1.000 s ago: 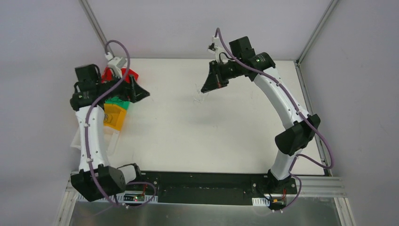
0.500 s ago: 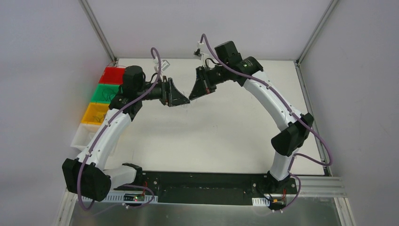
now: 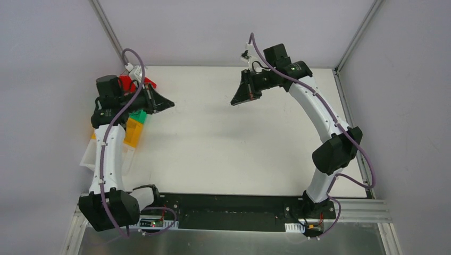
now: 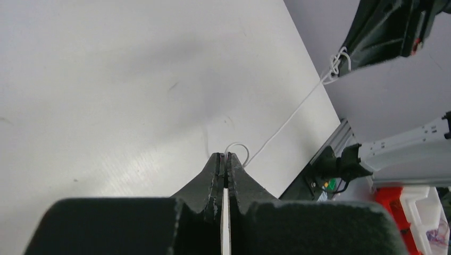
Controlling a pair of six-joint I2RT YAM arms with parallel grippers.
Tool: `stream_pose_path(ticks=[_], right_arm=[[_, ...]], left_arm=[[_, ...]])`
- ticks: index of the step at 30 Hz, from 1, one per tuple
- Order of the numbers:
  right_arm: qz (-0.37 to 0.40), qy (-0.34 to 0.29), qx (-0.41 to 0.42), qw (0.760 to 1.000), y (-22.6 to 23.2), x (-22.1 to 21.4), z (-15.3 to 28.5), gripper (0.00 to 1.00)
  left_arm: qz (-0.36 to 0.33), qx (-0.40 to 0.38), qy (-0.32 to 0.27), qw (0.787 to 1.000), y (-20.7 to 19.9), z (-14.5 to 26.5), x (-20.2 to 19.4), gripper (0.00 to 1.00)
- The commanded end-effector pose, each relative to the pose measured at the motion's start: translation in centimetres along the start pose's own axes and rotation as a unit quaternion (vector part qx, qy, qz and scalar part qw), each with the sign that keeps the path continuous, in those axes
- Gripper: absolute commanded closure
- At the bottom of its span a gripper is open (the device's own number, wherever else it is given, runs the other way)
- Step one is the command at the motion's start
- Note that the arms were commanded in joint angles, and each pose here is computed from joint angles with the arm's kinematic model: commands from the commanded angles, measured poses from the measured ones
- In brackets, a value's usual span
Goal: Untangle the cables
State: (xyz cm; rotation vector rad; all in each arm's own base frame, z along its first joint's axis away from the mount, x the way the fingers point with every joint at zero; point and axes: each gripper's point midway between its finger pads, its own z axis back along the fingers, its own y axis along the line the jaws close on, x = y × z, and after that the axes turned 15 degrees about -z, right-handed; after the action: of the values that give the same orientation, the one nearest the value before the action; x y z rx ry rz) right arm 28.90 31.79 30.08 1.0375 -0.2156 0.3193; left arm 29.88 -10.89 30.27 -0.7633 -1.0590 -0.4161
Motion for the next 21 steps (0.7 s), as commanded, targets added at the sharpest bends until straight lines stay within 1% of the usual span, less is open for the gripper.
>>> stream_pose_path(ticks=[1, 8, 11, 13, 15, 18, 21], right_arm=[[0.019, -0.026, -0.023, 0.999, -0.9, -0.5, 4.2, 0.97], [0.011, -0.004, -0.061, 0.998, -4.4, -1.4, 5.4, 0.89], [0.012, 0.008, -0.07, 0.997, -5.4, -1.8, 5.7, 0.88], [0.011, 0.014, -0.073, 0.997, -5.8, -2.0, 5.8, 0.82], [0.013, 0.019, -0.071, 0.997, -6.0, -2.3, 5.9, 0.83], [0.019, 0.022, -0.067, 0.997, -6.0, -2.4, 5.8, 0.89], [0.019, 0.026, -0.067, 0.997, -6.3, -2.6, 5.7, 0.88]], left_arm=[[-0.028, 0.027, -0.004, 0.999, 1.3, 4.4, 0.7, 1.0], [-0.035, 0.106, -0.018, 0.994, 4.8, 9.2, 2.8, 1.0], [-0.041, 0.135, -0.013, 0.99, 5.9, 11.0, 3.3, 1.0], [-0.047, 0.148, -0.01, 0.988, 6.2, 12.0, 3.6, 1.0], [-0.053, 0.161, -0.006, 0.986, 6.3, 12.9, 3.9, 1.0], [-0.074, 0.193, 0.005, 0.978, 6.4, 14.4, 4.3, 1.0], [-0.088, 0.23, 0.032, 0.969, 6.8, 16.4, 4.1, 1.0]])
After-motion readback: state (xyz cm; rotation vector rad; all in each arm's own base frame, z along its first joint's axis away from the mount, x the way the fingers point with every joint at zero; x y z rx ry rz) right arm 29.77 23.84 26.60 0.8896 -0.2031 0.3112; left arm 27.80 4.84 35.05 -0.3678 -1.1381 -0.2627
